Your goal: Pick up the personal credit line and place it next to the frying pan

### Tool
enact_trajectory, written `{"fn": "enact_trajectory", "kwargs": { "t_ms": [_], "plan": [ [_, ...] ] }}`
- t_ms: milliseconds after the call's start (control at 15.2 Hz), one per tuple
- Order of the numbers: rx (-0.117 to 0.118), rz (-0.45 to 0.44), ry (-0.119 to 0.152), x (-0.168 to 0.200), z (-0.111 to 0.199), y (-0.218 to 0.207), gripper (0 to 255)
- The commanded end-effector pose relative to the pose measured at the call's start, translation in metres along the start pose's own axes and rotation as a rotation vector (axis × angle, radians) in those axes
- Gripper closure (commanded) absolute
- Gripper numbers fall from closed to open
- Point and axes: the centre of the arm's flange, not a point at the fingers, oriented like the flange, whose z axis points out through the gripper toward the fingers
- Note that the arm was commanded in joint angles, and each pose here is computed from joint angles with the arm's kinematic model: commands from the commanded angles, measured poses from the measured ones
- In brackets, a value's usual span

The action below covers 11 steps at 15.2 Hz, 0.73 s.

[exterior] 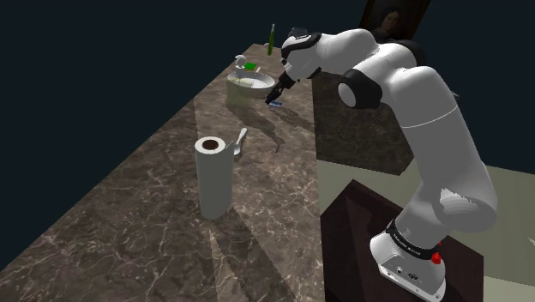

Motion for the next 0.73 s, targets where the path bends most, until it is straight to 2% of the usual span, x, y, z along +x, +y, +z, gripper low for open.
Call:
{"fn": "enact_trajectory", "kwargs": {
  "t_ms": [0, 198, 264, 594, 660],
  "plan": [
    [0.000, 0.000, 0.000, 0.000, 0.001, 0.000, 255],
    [0.000, 0.000, 0.000, 0.000, 0.001, 0.000, 255],
    [0.000, 0.000, 0.000, 0.000, 0.001, 0.000, 0],
    [0.000, 0.000, 0.000, 0.000, 0.001, 0.000, 0],
    [0.000, 0.000, 0.000, 0.000, -0.013, 0.000, 0]
  ]
}}
